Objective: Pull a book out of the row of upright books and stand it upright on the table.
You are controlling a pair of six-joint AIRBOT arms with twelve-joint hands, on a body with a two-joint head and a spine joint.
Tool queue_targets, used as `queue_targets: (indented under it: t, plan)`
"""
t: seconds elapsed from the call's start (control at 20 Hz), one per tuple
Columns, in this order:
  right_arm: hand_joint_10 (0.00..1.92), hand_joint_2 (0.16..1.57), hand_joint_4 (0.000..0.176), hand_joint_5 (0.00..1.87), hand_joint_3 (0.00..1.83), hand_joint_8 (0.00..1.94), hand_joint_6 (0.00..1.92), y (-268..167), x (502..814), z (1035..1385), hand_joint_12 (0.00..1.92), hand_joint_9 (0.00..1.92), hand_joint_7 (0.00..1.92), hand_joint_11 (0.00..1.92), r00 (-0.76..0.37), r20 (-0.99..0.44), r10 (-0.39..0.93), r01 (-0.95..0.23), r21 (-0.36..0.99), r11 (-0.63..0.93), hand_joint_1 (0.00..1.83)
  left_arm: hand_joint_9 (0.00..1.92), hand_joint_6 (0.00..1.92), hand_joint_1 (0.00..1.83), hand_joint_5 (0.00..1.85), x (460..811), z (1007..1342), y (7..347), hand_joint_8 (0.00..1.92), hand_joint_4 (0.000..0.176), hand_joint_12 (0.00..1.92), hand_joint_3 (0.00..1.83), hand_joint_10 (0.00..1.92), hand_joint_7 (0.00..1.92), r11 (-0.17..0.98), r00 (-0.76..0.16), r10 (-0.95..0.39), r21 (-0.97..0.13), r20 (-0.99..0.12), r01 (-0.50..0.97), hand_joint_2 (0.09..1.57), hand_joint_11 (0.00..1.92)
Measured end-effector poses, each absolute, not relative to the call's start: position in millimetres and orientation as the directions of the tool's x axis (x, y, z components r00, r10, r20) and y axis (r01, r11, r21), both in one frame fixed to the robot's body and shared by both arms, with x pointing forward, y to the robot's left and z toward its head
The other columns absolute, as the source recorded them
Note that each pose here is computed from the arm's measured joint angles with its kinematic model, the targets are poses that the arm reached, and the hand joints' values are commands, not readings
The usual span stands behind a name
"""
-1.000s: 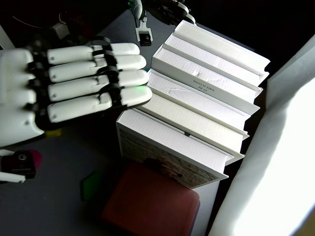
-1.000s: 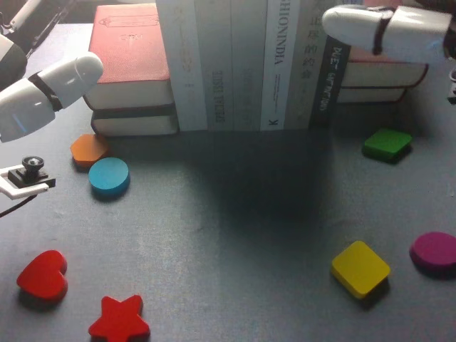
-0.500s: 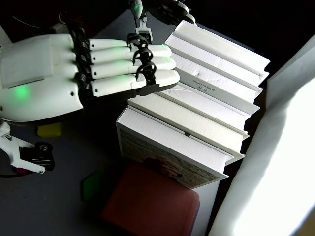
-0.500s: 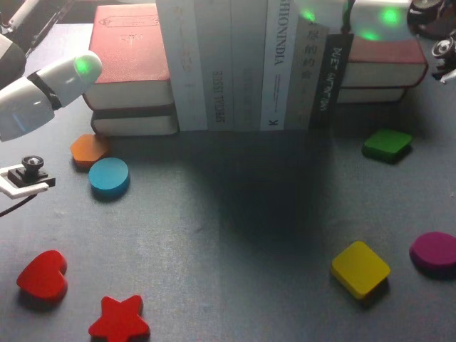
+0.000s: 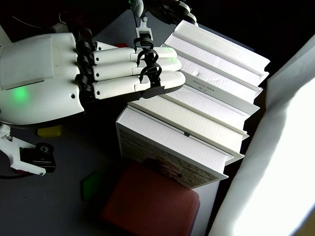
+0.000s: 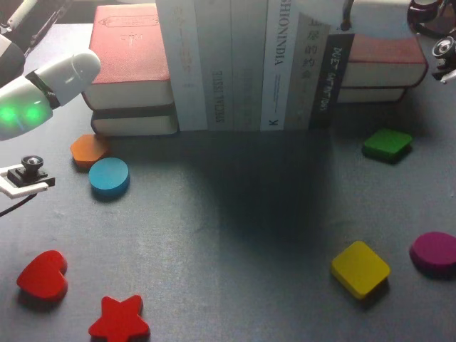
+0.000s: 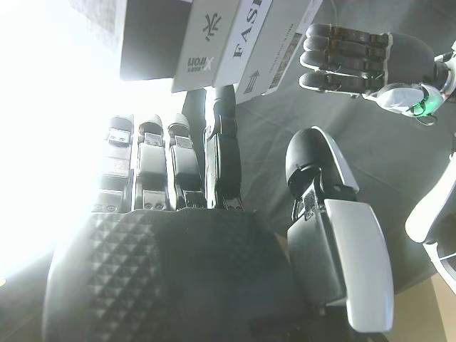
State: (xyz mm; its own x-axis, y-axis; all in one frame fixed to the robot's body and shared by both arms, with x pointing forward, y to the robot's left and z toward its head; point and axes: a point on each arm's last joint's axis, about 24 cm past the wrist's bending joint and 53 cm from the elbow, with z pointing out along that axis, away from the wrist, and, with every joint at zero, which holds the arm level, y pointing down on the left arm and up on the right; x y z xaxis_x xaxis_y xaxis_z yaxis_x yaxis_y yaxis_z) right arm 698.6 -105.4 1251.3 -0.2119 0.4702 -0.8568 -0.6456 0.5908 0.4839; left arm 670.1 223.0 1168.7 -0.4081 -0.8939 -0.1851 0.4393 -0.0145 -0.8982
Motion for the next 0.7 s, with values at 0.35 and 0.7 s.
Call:
queue_targets:
  t: [0.35, 0.7]
  plan:
    - [0.0, 1.35, 0.0, 0.75, 0.0, 0.01, 0.43, -93.1, 676.4, 1257.9, 0.0, 0.0, 0.17, 0.0, -0.212, -0.855, 0.473, -0.688, 0.474, 0.55, 0.33, 0.0, 0.0, 0.27, 0.02, 667.6, 1166.8, 224.7, 0.0, 0.099, 0.0, 0.0, 0.0, 0.0, -0.019, -0.406, -0.896, -0.899, -0.178, 0.437, 1.34, 0.0]
    - [0.0, 1.4, 0.0, 0.77, 0.01, 0.0, 0.37, -98.2, 651.6, 1253.4, 0.0, 0.0, 0.17, 0.0, -0.231, -0.839, 0.492, -0.717, 0.489, 0.497, 0.3, 0.0, 0.0, 0.3, 0.03, 666.8, 1167.4, 226.4, 0.0, 0.097, 0.0, 0.0, 0.0, 0.0, -0.024, -0.402, -0.899, -0.898, -0.173, 0.439, 1.34, 0.0]
